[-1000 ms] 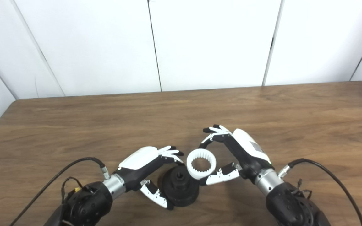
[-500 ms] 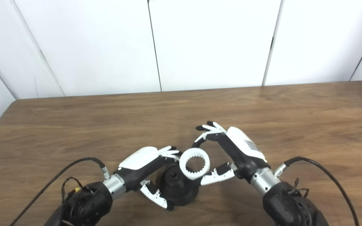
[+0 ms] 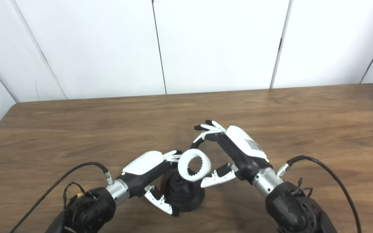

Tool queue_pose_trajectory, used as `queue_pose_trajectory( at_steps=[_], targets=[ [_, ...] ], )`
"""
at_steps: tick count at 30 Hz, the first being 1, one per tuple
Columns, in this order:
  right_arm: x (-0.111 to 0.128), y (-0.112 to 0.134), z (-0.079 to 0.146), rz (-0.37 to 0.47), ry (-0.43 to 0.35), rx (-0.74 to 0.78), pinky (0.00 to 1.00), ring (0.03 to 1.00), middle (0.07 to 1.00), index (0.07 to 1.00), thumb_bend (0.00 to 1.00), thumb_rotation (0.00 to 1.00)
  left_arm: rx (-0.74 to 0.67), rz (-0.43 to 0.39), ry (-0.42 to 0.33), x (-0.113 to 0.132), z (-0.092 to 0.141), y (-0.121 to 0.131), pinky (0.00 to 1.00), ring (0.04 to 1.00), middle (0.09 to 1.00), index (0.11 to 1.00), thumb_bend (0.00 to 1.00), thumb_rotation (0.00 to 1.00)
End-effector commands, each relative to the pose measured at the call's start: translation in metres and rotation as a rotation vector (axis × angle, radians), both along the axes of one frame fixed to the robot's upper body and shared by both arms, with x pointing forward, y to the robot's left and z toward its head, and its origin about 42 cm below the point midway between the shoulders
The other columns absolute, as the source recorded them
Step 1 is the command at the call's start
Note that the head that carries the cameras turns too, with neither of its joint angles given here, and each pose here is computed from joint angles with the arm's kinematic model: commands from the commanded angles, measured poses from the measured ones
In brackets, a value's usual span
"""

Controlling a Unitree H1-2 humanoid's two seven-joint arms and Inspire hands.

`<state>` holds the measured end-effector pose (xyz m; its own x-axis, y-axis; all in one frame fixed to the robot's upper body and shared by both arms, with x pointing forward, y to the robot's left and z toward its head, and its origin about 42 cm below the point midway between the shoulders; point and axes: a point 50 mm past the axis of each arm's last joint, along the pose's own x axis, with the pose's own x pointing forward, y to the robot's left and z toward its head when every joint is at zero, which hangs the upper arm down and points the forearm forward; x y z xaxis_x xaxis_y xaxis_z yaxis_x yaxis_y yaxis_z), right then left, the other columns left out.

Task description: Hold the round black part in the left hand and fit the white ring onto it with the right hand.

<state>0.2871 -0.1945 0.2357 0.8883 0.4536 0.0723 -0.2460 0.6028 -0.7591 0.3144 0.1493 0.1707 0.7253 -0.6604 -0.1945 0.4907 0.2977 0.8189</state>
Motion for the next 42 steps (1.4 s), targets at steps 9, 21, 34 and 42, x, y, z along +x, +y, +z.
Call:
queue_pose_trajectory(
  at_steps=[9, 21, 34, 42],
  targets=[
    [0.003, -0.009, 0.013, -0.026, -0.053, 0.015, 0.91, 0.983, 0.886, 0.491, 0.52, 0.17, 0.013, -0.009, 0.015, 0.003, -0.001, 0.001, 0.87, 0.981, 0.922, 0.703, 0.93, 0.19],
    [0.002, -0.008, 0.017, -0.023, -0.057, 0.043, 0.91, 0.978, 0.88, 0.491, 0.52, 0.17, 0.01, -0.011, 0.022, 0.003, -0.002, 0.002, 0.87, 0.981, 0.923, 0.703, 0.92, 0.2],
    [-0.001, 0.0, 0.02, 0.004, -0.049, 0.09, 0.91, 0.982, 0.887, 0.491, 0.52, 0.16, 0.014, -0.011, 0.02, 0.004, -0.002, 0.001, 0.87, 0.979, 0.923, 0.705, 0.92, 0.2],
    [-0.006, 0.009, 0.019, 0.012, -0.052, 0.096, 0.9, 0.973, 0.883, 0.491, 0.52, 0.17, 0.009, -0.01, 0.018, 0.004, -0.004, 0.002, 0.86, 0.978, 0.925, 0.702, 0.92, 0.2]
  ],
)
